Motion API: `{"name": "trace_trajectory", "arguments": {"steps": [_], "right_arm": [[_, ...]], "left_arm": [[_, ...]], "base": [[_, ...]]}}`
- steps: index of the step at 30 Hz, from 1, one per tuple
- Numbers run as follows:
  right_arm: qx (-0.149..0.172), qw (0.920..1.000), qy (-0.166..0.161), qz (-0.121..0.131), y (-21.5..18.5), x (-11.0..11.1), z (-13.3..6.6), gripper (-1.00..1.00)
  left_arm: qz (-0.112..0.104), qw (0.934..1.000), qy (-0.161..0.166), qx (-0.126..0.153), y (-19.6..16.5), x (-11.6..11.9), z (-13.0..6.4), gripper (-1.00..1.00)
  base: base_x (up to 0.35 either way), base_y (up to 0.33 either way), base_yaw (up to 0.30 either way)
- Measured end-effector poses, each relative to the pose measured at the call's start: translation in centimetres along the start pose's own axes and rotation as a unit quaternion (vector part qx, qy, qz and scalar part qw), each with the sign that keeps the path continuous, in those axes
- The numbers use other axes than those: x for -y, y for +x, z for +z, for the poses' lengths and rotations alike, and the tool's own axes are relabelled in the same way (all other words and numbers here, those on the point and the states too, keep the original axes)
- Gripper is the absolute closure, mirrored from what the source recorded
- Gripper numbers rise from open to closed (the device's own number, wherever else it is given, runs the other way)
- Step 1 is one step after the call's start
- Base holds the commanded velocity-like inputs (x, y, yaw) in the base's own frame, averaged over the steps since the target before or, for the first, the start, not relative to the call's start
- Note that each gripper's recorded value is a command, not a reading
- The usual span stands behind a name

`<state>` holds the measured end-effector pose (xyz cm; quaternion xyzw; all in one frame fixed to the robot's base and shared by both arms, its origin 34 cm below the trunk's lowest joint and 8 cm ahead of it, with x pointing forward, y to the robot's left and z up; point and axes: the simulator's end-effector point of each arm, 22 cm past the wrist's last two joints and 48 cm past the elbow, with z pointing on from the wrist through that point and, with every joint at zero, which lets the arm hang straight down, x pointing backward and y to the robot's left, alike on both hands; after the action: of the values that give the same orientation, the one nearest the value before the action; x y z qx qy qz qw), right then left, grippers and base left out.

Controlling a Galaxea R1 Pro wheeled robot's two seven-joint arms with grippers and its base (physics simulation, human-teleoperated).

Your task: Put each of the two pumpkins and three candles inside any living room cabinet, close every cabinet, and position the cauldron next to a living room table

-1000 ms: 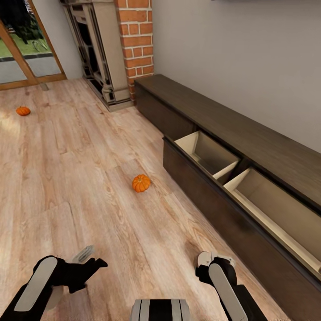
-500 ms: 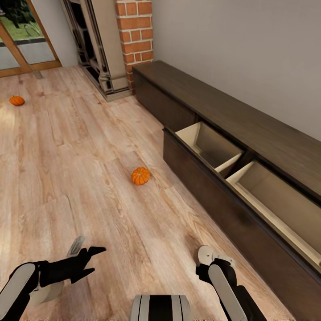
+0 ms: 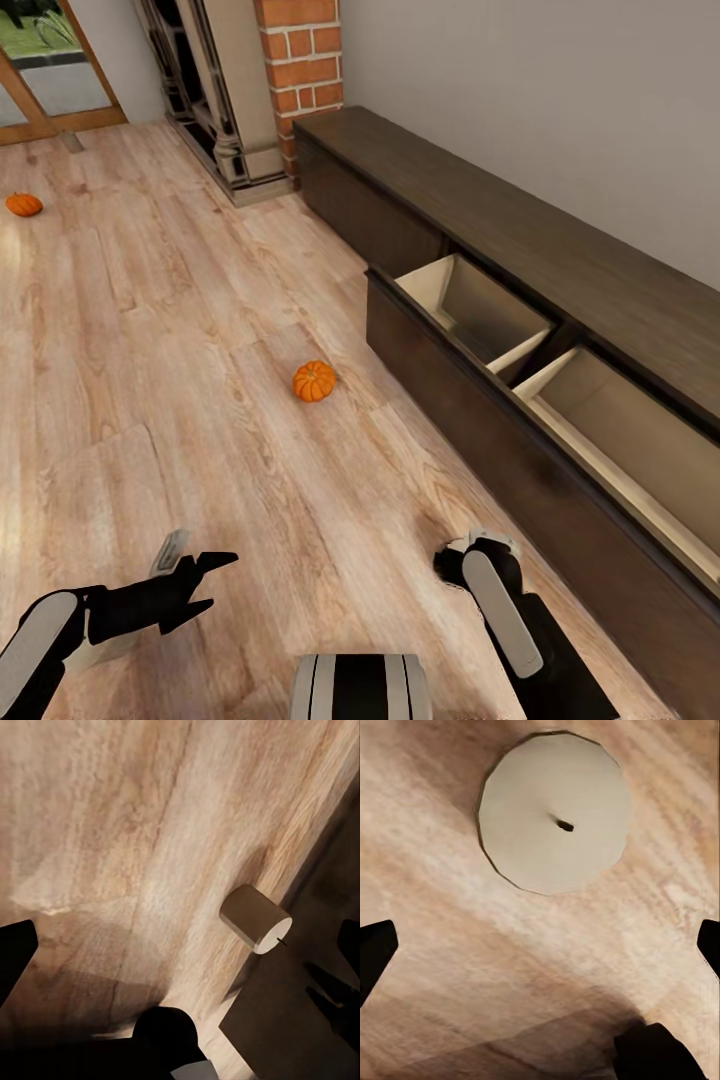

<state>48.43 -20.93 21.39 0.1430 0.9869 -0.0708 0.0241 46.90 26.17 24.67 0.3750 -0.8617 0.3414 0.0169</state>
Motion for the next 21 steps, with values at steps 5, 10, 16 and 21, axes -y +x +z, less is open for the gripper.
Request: {"name": "trace_trajectory", "arguments": {"steps": [5, 10, 16, 21], "right_arm": [[0.007, 1.0, -0.003, -0.003, -1.4, -0.6, -0.2, -1.0], [-0.015, 0.9998, 0.009, -0.01, -0.1, -0.3, 1.1, -1.0], [-0.016, 0.9997, 0.013, -0.012, -0.2, -0.2, 1.4, -1.0], [-0.02, 0.9997, 0.013, -0.012, 0.1, -0.4, 1.5, -1.0]], "left_arm": [[-0.001, 1.0, 0.001, -0.001, 0.1, 0.0, 0.1, -1.0], [-0.002, 1.0, -0.001, -0.002, 0.2, -0.1, 0.1, -1.0], [-0.008, 0.9999, -0.005, -0.006, 0.4, -0.7, 0.4, -1.0], [-0.009, 0.9999, -0.005, -0.006, 0.4, -0.7, 0.4, -1.0]], "base": [[0.0, 0.0, 0.0], [0.079, -0.001, 0.0], [0.133, -0.016, 0.0], [0.073, -0.002, 0.0]]}}
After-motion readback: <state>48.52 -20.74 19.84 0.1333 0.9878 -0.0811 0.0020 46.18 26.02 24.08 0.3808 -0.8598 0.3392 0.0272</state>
